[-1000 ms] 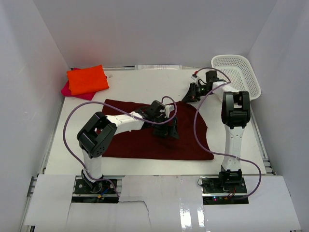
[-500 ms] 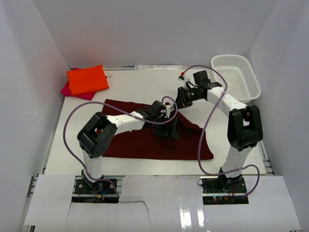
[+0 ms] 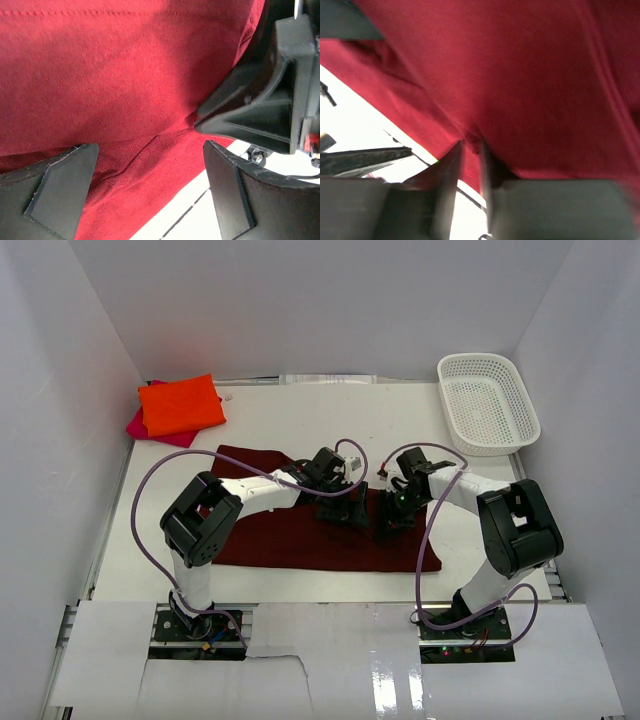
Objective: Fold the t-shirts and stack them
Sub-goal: Grap the side of the flattened tshirt furthest away from the robot with both arms
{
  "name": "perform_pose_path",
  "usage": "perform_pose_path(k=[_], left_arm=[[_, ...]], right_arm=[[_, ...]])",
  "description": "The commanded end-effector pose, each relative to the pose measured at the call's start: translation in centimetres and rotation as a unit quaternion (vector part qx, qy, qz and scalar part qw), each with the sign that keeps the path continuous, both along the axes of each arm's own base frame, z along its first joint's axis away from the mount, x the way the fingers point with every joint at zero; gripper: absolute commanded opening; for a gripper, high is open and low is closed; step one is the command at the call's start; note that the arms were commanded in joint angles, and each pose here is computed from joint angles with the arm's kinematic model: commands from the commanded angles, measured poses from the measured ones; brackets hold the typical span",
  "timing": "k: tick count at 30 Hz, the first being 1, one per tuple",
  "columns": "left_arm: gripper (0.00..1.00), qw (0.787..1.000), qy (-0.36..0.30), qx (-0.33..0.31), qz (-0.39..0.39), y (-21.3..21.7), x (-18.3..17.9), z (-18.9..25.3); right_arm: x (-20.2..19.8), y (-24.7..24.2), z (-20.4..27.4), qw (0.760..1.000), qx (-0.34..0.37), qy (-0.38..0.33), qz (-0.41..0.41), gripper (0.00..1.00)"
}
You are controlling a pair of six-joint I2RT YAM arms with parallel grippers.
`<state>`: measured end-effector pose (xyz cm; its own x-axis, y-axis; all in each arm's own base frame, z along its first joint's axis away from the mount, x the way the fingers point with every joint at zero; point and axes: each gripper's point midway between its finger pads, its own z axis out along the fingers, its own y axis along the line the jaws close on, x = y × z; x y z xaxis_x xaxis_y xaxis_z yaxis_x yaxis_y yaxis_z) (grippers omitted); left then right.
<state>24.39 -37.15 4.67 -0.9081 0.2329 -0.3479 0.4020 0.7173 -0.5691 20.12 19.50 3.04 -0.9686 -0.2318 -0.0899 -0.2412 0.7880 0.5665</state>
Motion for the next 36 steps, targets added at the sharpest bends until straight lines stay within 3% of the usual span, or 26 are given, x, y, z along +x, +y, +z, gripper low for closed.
perform_pose_path(k=[1,3,4,7,17,28,30,31,33,36], left_arm=[[0.98,0.999,-0.001,0.033,0.010,1.0,0.3,-0.8],[0.98,0.999,0.000,0.033,0.010,1.0,0.3,-0.7],[0.98,0.999,-0.001,0.033,0.010,1.0,0.4,-0.7],[0.98,0.999,-0.003,0.035,0.012,1.1,0.4,-0.5],[0.98,0.999,0.000,0.037,0.013,1.3,0.2,-0.4],[0.98,0.999,0.004,0.041,0.013,1.5,-0.1,-0.8],[0.98,0.999,0.006,0.042,0.013,1.6,-0.1,-0.9],[0.98,0.999,0.005,0.042,0.013,1.5,0.0,-0.9],[0.98,0.999,0.007,0.042,0.013,1.6,-0.1,-1.0],[0.98,0.999,0.009,0.043,0.013,1.5,-0.2,-1.2]], right_arm=[[1.8,-0.6,1.0,0.999,-0.026,-0.042,-0.015,0.35],[3.7,-0.2,2.8,0.996,-0.020,-0.080,-0.030,0.45],[4.4,-0.1,3.5,0.995,-0.020,-0.093,-0.036,0.57],[6.8,-0.1,5.9,0.990,-0.014,-0.130,-0.061,0.61],[11.7,-2.3,5.2,0.982,-0.028,-0.164,-0.088,0.58],[11.9,-2.3,2.9,0.986,-0.022,-0.140,-0.089,0.55],[11.7,-2.2,2.7,0.987,-0.018,-0.134,-0.088,0.47],[11.8,-2.2,2.7,0.987,-0.017,-0.135,-0.089,0.33],[11.8,-2.1,2.7,0.987,-0.014,-0.134,-0.088,0.16],[12.0,-2.0,3.1,0.986,-0.010,-0.137,-0.090,0.08]])
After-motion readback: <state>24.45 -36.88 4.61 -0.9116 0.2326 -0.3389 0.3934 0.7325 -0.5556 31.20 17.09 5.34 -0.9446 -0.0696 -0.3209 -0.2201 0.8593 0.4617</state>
